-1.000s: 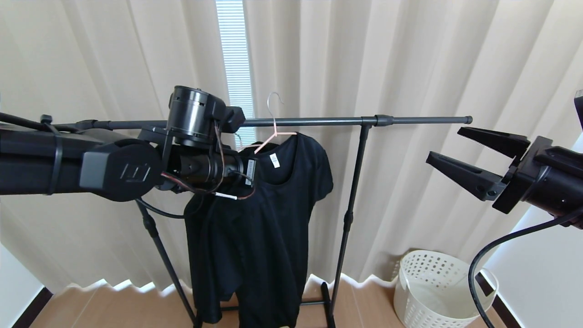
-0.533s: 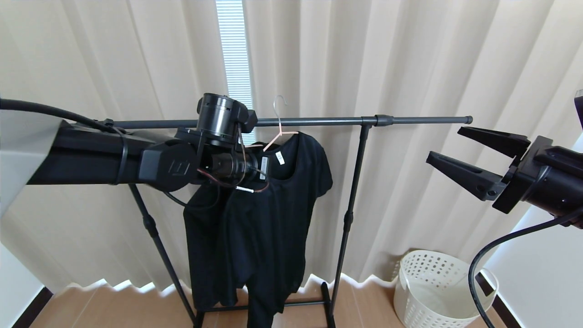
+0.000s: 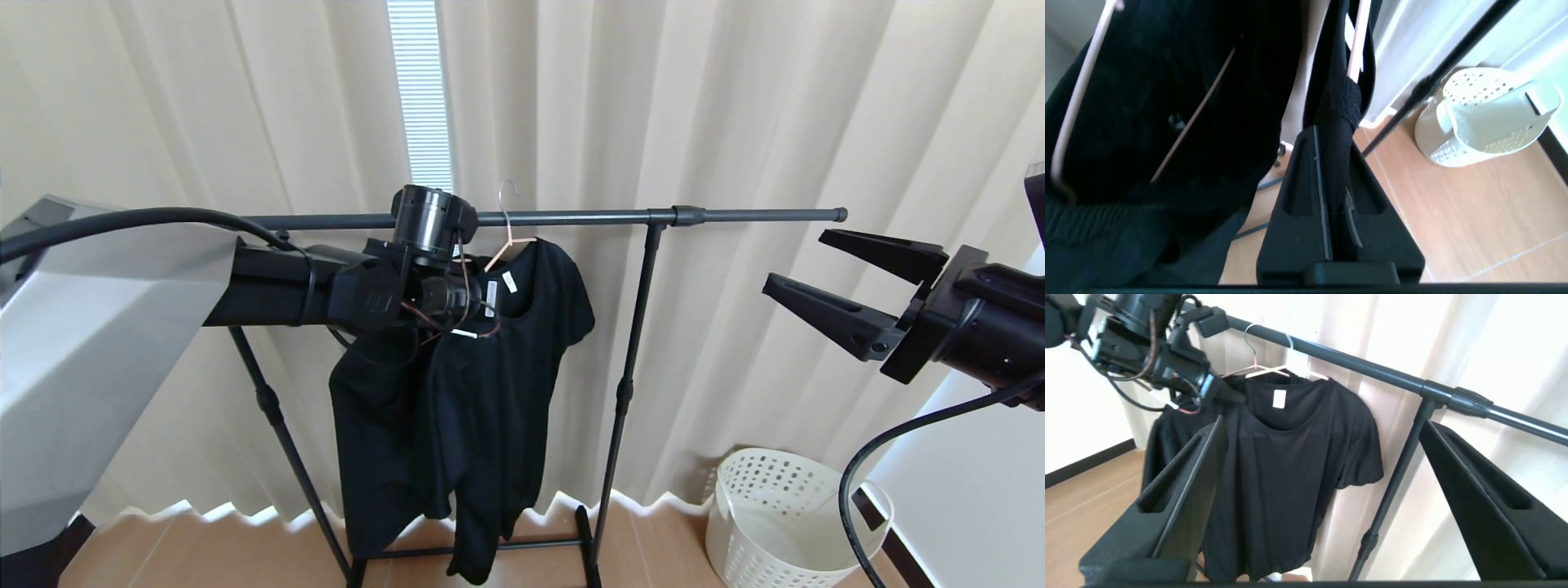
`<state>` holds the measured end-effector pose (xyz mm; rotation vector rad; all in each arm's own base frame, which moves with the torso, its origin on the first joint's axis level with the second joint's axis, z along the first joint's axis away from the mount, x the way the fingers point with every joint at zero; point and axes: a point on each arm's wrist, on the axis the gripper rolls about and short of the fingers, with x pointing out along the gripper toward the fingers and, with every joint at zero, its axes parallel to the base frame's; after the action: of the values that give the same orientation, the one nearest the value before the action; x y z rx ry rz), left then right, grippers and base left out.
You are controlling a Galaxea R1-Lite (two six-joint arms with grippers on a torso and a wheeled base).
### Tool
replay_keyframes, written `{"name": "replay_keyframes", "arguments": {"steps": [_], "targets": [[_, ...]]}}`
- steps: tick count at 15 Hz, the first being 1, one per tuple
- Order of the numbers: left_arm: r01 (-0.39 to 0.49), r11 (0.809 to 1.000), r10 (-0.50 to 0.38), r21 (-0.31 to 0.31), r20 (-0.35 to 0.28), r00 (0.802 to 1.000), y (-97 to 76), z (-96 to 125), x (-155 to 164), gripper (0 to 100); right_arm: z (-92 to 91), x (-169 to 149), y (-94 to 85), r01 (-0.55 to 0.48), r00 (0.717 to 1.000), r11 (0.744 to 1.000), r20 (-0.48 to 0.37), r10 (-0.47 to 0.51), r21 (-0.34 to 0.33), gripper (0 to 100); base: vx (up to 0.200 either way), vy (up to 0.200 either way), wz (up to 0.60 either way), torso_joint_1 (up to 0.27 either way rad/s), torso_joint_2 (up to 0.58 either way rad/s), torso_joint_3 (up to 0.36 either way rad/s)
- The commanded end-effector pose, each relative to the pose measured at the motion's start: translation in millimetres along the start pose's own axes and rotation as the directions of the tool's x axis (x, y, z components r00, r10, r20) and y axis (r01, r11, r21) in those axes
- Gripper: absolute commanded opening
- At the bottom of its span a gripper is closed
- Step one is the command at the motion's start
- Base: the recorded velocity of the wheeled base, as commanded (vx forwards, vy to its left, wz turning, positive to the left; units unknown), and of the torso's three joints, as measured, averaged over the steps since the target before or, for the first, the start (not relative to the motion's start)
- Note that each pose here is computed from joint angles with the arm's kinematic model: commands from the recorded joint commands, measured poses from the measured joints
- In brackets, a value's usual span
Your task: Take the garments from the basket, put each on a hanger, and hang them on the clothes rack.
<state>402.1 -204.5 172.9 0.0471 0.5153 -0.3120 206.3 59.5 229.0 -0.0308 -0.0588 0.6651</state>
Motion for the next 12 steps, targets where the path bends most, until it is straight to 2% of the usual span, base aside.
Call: {"name": "replay_keyframes", "arguments": {"steps": [1, 4, 12], "targets": [[-0.008, 1.0, 0.007, -0.004, -0.016, 1.0, 1.6, -6, 15, 0, -1.1, 1, -0.2, -0.001, 1.0, 1.0, -0.004, 0.001, 0.001, 100, 0.0, 0.0, 0.0, 0.0, 0.0, 0.0], [-0.009, 1.0, 0.009, -0.003, -0.051, 0.999, 1.3, -16, 20, 0, -1.3, 1, -0.2, -0.001, 1.0, 1.0, -0.006, 0.001, 0.0, 100, 0.0, 0.0, 0.0, 0.0, 0.0, 0.0], [-0.009, 1.0, 0.009, 0.003, -0.074, 0.997, 0.8, -23, 19, 0, -6.3, 4, -1.4, -0.003, 1.0, 1.0, -0.024, 0.002, -0.019, 100, 0.0, 0.0, 0.0, 0.0, 0.0, 0.0]]}}
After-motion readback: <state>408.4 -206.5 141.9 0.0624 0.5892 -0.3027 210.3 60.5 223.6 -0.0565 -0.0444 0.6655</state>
